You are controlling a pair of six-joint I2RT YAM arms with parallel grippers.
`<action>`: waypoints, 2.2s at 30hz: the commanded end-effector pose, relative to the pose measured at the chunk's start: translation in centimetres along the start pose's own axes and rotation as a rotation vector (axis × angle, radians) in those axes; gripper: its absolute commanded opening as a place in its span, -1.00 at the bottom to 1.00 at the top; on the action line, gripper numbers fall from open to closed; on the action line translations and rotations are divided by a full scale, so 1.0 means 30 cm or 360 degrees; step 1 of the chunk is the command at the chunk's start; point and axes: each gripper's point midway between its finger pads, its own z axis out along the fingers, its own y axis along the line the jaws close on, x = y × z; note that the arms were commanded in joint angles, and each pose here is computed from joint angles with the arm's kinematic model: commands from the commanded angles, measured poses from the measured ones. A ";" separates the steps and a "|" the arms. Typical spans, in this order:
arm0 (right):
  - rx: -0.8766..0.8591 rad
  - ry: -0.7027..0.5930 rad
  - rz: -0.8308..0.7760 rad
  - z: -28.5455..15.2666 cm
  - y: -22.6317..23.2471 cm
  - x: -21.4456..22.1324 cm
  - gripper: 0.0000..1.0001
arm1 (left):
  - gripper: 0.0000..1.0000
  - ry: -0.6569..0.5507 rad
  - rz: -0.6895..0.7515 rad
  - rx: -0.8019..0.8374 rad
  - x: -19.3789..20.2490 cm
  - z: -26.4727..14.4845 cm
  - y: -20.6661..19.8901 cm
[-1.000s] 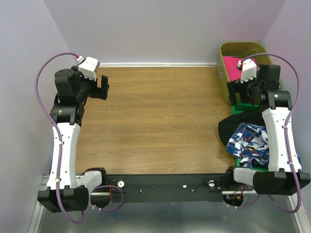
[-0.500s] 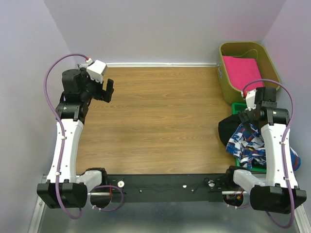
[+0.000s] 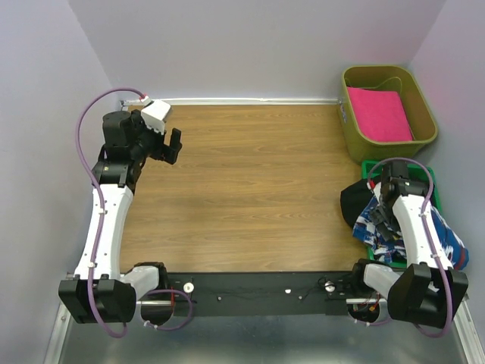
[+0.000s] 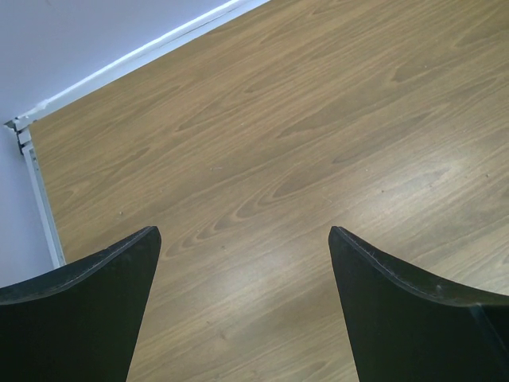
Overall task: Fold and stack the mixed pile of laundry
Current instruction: Pick up the trousers from the bin, then place the trousers at the center of the board.
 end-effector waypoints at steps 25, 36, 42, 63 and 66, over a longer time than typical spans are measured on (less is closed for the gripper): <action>0.0486 -0.0504 0.0435 -0.218 -0.353 -0.151 -0.99 | 0.92 -0.0081 -0.0015 0.0086 -0.033 0.058 -0.016; 0.0504 -0.1657 0.0860 -0.969 -0.665 -0.241 -0.99 | 0.92 -0.0218 -0.0083 -0.0015 -0.154 0.034 0.028; 0.0180 -0.2372 0.0769 -1.360 -0.699 -0.377 -0.99 | 0.91 -0.0281 -0.0159 -0.0044 -0.234 0.015 0.045; -0.1331 -0.2994 0.0119 -1.879 0.169 -1.065 -0.99 | 0.89 -0.0269 -0.0506 -0.0157 -0.176 -0.089 0.243; -0.1117 -0.2564 -0.0100 -1.609 0.496 -1.223 0.06 | 0.89 -0.0189 -0.0422 -0.0174 -0.134 -0.097 0.254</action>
